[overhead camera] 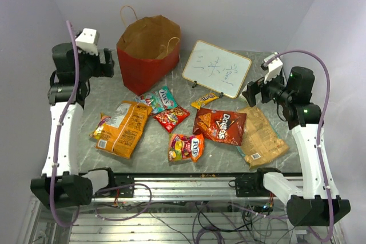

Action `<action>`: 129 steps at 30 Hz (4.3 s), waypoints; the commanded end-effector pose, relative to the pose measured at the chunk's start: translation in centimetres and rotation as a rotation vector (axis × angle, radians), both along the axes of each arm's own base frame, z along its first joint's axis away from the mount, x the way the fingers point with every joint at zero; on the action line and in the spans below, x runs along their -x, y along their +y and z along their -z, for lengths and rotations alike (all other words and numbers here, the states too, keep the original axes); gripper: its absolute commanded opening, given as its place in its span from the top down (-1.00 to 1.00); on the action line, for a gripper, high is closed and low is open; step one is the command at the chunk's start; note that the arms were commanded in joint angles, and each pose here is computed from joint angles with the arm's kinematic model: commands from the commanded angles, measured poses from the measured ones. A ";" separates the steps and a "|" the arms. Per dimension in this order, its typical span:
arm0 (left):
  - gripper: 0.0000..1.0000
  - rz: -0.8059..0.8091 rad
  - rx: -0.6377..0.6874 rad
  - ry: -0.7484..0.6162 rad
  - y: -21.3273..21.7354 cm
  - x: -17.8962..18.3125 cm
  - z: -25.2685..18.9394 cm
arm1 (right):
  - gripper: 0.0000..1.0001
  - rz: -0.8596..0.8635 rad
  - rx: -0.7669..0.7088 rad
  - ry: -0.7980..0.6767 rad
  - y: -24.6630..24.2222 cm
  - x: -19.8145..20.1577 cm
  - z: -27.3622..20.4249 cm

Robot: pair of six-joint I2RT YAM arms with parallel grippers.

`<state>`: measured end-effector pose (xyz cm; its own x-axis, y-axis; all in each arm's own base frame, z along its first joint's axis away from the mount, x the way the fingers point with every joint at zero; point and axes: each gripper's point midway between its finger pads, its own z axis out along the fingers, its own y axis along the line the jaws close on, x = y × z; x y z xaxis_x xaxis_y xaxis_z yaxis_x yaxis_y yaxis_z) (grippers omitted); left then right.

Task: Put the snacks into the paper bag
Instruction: Move the paper bag to the center of the board, then pick up the snack from the center of the board.

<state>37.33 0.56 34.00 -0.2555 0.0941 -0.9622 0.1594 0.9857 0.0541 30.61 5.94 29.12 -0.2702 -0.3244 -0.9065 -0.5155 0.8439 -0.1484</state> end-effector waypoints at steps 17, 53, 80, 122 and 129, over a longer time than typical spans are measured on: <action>-0.71 -0.169 0.403 0.321 -8.7 -9.7 4.4 | -1.00 -0.032 -0.021 0.045 0.7 0.8 1.7; 0.86 -0.240 0.377 0.427 -3.2 -7.1 7.4 | -1.00 -0.057 -0.027 0.083 1.0 1.2 4.4; 0.86 -0.297 0.187 0.345 2.4 -5.4 5.9 | -1.00 -0.137 0.139 0.311 -0.1 1.8 12.1; -0.90 0.045 0.070 0.062 -1.3 0.8 -1.9 | -0.70 -0.073 0.033 0.824 -11.9 2.5 25.3; -0.87 0.136 0.110 0.052 -3.1 2.0 -1.6 | -0.61 -0.126 0.009 0.848 -11.3 3.0 27.4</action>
